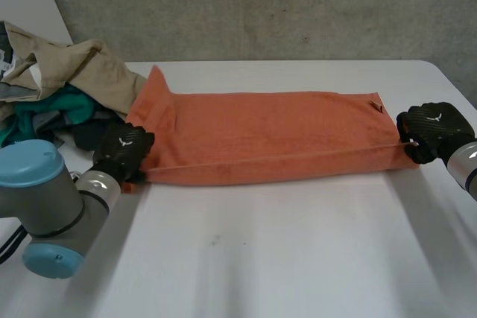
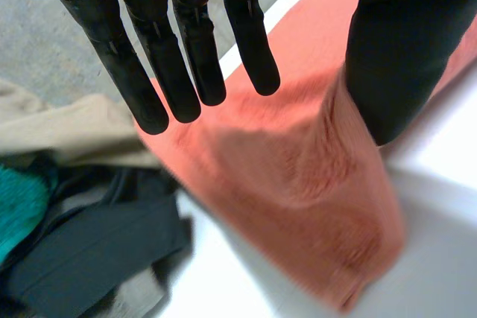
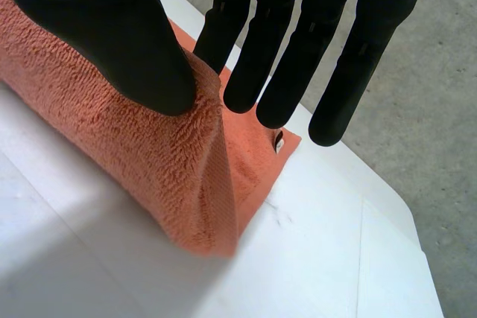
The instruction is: Fold the laundry.
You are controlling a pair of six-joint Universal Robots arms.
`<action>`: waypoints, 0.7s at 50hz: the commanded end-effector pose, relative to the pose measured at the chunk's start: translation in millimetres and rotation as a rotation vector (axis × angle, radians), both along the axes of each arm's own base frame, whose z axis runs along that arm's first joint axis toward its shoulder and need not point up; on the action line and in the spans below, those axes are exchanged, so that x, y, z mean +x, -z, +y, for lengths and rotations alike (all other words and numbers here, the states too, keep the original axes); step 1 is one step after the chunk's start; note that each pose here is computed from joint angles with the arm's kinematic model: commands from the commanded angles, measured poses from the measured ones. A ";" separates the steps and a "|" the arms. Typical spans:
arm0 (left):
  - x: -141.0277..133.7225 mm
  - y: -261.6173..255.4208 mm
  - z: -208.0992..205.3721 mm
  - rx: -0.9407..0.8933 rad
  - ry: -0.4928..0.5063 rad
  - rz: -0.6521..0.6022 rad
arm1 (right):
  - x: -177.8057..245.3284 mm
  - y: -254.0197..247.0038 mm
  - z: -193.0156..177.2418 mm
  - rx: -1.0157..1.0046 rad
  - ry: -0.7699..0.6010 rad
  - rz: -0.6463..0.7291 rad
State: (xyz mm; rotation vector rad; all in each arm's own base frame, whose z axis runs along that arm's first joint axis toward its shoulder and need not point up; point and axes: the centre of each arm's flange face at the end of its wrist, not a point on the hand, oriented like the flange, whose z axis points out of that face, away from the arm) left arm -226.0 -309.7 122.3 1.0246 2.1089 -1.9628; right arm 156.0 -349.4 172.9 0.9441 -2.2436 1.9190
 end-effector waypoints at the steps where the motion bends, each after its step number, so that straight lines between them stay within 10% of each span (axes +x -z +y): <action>1: 12.0 -0.1 -9.5 -0.025 -0.033 -0.032 | -1.9 -1.1 -2.9 -0.007 0.006 0.007; 21: 20.8 -25.4 7.1 -0.021 0.006 -0.003 | -1.2 -1.1 2.7 0.024 0.000 0.025; 35: 34.3 -114.7 135.6 0.144 0.081 -0.129 | -46.4 -66.6 78.7 0.240 -0.025 0.437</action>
